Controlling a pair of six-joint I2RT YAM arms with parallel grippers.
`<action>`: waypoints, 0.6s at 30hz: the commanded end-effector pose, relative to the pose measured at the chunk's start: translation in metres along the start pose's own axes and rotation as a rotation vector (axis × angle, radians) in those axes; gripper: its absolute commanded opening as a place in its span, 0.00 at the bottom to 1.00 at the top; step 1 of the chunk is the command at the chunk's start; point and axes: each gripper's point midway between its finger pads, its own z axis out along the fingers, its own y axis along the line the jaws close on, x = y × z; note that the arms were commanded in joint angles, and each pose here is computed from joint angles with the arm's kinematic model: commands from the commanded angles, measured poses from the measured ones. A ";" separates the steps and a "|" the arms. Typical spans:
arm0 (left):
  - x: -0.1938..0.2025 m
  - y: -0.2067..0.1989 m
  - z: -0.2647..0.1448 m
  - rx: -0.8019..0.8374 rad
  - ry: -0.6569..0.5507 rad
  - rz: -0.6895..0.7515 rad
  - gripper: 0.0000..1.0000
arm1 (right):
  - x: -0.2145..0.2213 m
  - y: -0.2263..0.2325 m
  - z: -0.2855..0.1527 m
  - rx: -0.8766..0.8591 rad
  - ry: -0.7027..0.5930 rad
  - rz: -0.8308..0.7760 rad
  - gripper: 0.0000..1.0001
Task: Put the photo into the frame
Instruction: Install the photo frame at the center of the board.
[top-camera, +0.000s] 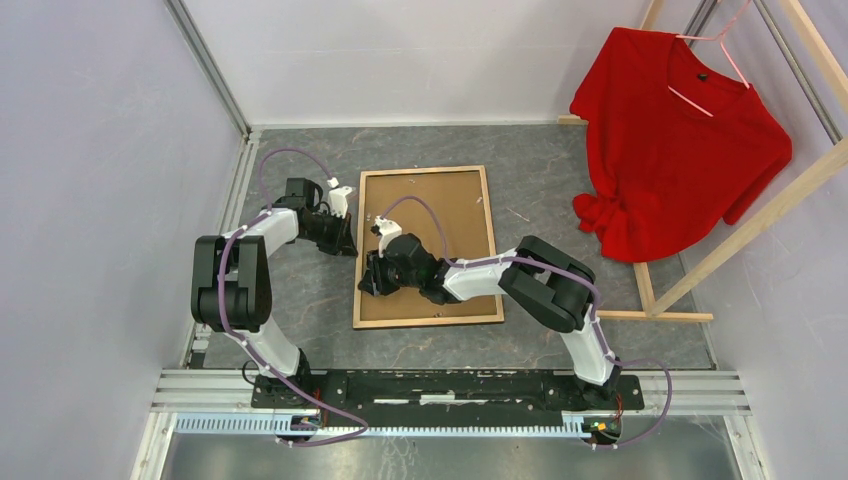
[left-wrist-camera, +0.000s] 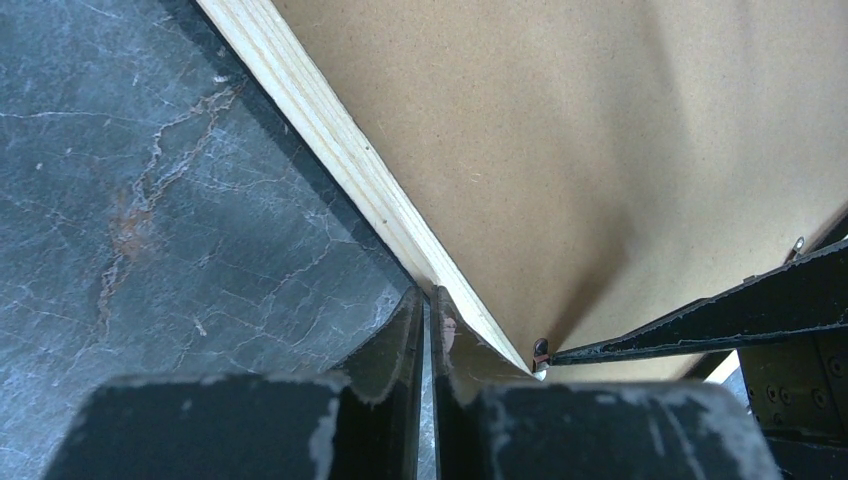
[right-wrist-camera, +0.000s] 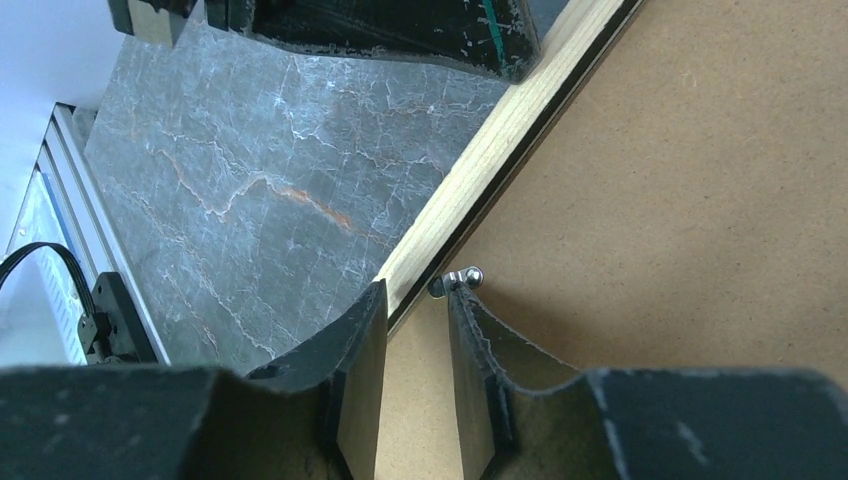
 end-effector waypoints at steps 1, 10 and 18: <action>0.004 0.008 0.004 -0.035 0.003 0.013 0.11 | -0.001 -0.003 0.011 0.013 -0.013 0.022 0.34; 0.003 0.008 0.003 -0.038 -0.001 0.021 0.10 | 0.005 -0.004 -0.012 0.009 -0.016 0.042 0.33; 0.004 0.008 0.004 -0.038 0.001 0.018 0.10 | 0.008 0.001 -0.009 -0.013 -0.004 0.052 0.33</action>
